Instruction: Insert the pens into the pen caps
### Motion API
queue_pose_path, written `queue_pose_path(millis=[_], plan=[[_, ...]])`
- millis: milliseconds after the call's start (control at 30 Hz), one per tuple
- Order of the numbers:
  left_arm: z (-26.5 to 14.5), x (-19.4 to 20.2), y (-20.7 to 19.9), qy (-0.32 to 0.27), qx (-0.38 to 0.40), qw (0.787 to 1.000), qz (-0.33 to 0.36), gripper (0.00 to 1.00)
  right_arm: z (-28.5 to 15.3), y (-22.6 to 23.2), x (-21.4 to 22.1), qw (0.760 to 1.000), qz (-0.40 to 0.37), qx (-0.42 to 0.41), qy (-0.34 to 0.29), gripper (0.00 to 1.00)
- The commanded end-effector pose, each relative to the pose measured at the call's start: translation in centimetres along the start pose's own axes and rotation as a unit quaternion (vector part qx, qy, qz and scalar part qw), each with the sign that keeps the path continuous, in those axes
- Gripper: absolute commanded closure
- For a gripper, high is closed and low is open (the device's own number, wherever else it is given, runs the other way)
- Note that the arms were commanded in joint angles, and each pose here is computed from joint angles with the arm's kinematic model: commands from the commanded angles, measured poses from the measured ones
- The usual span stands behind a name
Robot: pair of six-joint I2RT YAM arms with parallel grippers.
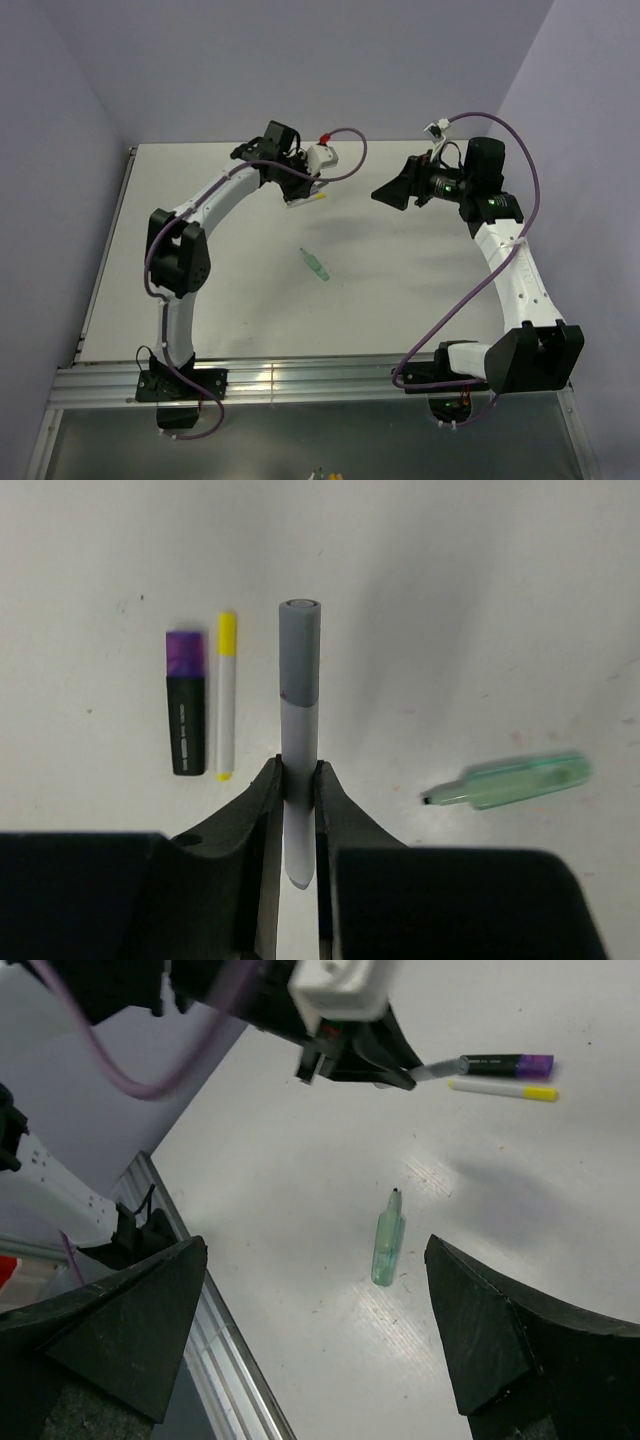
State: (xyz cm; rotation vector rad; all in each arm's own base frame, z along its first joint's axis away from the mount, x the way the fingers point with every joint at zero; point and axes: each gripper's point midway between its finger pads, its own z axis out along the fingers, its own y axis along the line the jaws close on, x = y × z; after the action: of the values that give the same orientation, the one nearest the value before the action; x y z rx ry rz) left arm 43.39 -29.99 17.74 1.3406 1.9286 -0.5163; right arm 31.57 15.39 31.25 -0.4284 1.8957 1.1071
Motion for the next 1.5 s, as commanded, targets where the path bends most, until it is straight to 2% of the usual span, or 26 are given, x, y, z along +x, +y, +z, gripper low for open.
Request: queue_pose_path(millis=[0,233,600,1100,1467], plan=[[1.2,2.2,1.9,0.081,-0.044,0.992,0.086,0.94,-0.7,1.1,-1.5,0.999,-0.04,-0.003,-0.011,0.02],[5.5,6.0,2.7,0.134,-0.071,0.98,0.129,0.92,-1.1,-0.2,-1.2,0.999,-0.028,0.011,-0.013,0.02],[9.6,7.1,3.4,0.151,-0.087,0.975,0.141,0.87,-1.1,-0.2,-1.3,1.0,-0.024,0.009,-0.012,0.02],[12.2,9.1,4.3,0.171,-0.102,0.967,0.159,0.82,-1.0,-0.4,-1.2,1.0,-0.016,0.006,-0.01,0.02],[12.4,10.2,4.9,0.188,-0.109,0.961,0.173,0.71,-1.1,-0.3,-1.1,1.0,-0.015,0.006,-0.01,0.02]])
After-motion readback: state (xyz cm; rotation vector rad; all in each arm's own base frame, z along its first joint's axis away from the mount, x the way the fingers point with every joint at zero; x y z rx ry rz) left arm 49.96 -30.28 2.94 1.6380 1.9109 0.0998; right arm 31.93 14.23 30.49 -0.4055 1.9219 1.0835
